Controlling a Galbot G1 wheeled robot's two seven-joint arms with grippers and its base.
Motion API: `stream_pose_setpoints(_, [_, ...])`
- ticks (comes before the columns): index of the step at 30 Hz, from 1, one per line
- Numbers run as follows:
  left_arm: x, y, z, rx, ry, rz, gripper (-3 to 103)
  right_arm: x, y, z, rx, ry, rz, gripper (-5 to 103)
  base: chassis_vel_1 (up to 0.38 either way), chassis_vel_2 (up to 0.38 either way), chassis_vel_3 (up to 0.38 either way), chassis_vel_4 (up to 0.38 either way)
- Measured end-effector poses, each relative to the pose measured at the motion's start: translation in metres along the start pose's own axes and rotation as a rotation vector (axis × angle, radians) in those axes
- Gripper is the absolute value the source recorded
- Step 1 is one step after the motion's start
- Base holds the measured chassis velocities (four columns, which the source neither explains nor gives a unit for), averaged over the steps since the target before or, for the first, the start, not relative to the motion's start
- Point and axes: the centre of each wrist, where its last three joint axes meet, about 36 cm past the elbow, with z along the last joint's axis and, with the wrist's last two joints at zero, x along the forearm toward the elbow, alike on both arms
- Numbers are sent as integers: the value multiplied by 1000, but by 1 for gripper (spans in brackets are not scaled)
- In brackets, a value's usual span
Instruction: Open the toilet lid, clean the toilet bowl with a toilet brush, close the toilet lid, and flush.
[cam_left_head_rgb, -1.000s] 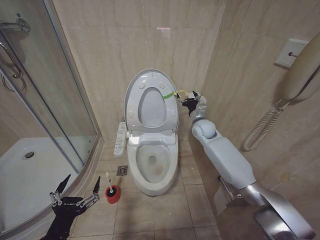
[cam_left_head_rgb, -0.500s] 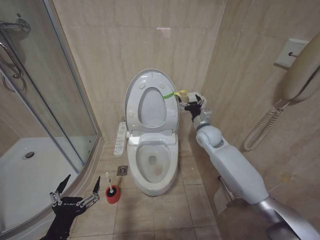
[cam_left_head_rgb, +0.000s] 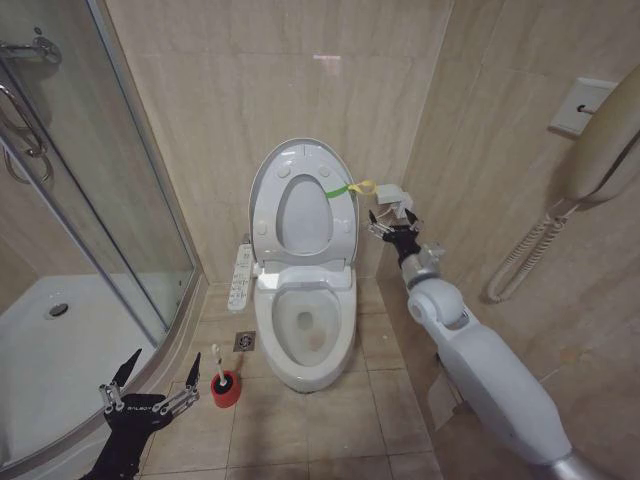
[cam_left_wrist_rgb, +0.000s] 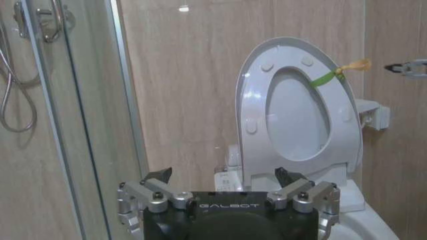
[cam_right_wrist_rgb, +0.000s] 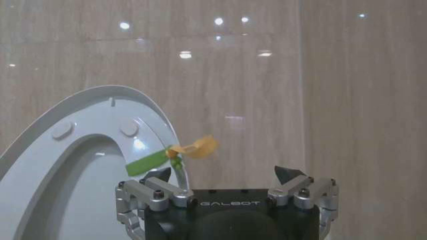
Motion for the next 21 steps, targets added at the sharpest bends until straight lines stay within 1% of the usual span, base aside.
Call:
stream_pose_setpoints(3, [0, 0, 0, 0, 0, 0, 100, 22, -4, 4, -8, 7, 9, 100, 0, 0, 0, 0])
stream_pose_setpoints(4, [0, 0, 0, 0, 0, 0, 100, 22, -4, 4, -8, 7, 9, 100, 0, 0, 0, 0])
stream_pose_setpoints(8, [0, 0, 0, 0, 0, 0, 100, 48, -11, 1, -12, 3, 26, 100, 0, 0, 0, 0])
stream_pose_setpoints(12, [0, 0, 0, 0, 0, 0, 100, 66, -14, 0, -14, 8, 39, 100, 0, 0, 0, 0])
stream_pose_setpoints(21, [0, 0, 0, 0, 0, 0, 100, 104, -23, -1, 0, 14, 55, 100, 0, 0, 0, 0])
